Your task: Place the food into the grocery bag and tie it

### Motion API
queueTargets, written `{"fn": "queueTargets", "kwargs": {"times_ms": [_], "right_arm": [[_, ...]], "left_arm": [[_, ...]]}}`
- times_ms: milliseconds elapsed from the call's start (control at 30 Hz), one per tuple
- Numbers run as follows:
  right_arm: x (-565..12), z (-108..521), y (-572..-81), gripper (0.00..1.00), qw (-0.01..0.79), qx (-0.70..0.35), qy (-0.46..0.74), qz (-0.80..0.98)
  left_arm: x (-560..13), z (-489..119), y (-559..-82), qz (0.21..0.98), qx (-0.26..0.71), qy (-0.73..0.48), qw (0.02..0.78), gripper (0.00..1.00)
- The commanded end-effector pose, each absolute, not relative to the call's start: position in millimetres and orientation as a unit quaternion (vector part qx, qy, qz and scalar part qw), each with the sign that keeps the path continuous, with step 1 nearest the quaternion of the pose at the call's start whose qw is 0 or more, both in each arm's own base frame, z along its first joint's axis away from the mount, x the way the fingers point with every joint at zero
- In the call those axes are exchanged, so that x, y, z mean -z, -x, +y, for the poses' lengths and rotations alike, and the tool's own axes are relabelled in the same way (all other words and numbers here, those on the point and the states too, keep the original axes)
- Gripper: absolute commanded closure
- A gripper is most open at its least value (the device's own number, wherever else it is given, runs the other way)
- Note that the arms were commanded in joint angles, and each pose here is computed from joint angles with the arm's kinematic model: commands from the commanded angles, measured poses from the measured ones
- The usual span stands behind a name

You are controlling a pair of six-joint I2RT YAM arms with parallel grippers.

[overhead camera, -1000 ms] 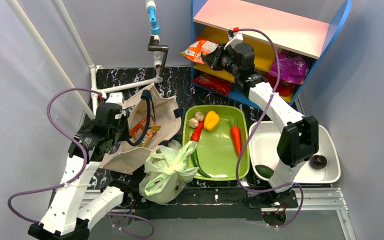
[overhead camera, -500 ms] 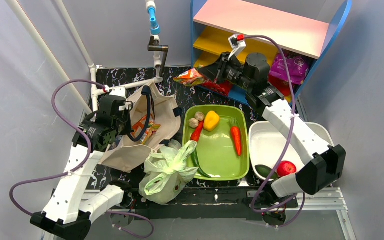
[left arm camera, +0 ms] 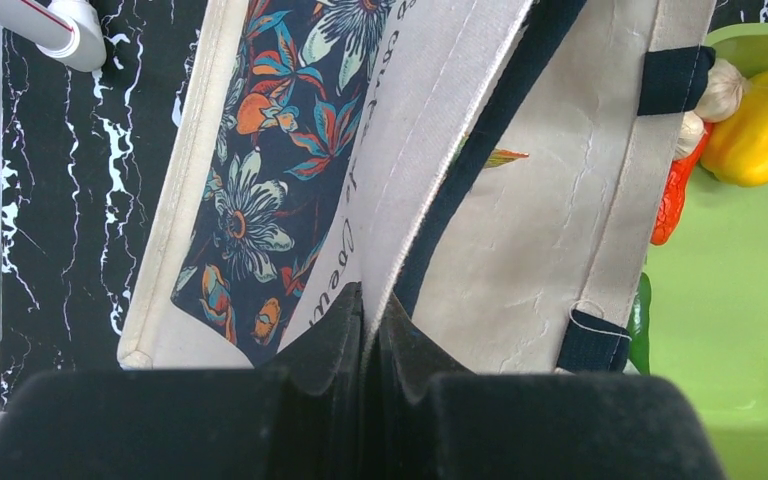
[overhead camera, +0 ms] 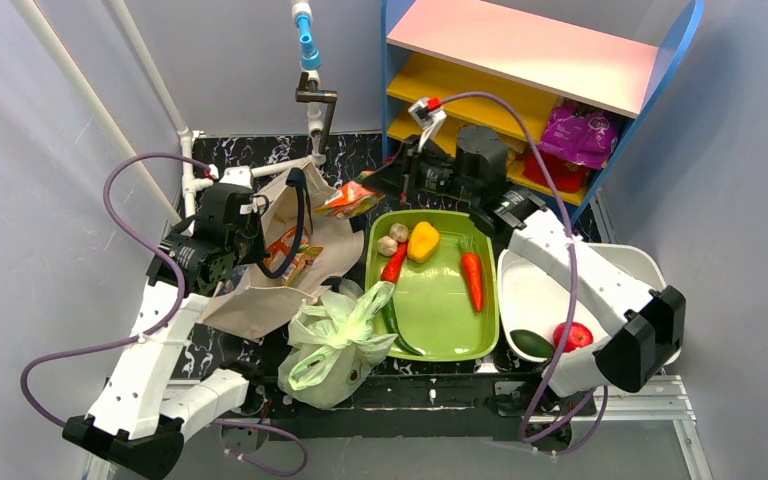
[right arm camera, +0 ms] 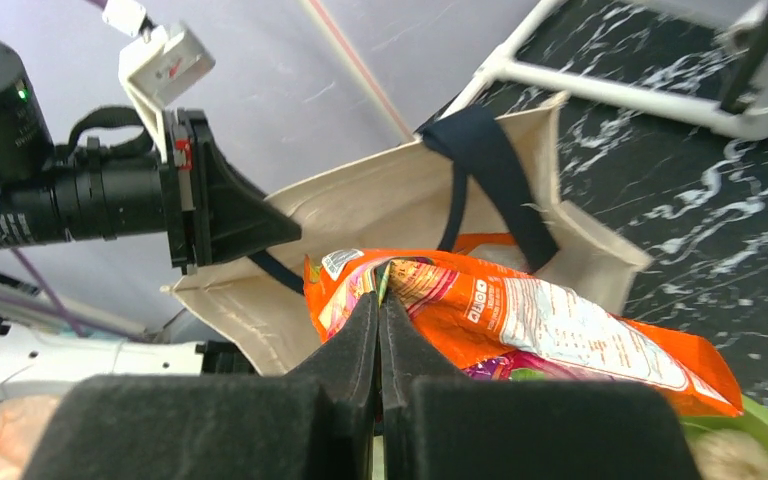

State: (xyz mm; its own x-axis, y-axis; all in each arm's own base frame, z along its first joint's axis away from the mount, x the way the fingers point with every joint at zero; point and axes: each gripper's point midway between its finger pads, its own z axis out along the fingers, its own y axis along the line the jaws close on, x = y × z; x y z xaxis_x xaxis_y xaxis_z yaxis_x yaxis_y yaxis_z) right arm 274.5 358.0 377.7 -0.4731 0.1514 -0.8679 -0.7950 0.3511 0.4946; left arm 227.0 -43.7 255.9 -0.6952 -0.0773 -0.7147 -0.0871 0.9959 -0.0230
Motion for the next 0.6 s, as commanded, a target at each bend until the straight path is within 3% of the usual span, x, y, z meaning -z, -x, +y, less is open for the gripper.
{"fn": "queueTargets", "kwargs": {"times_ms": [0, 167, 567], "right_arm": [[-399, 394, -257, 0.99, 0.452, -0.552, 0.278, 0.643], [-392, 444, -246, 0.99, 0.417, -0.572, 0.311, 0.634], [-328, 522, -274, 0.99, 0.356, -0.589, 0.313, 0.655]], "left_arm": [[-284, -42, -234, 0.901, 0.002, 0.065, 0.428, 1.0], [-290, -40, -232, 0.9, -0.001, 0.065, 0.431, 1.0], [-300, -38, -218, 0.9, 0.01, 0.062, 0.432, 1.0]]}}
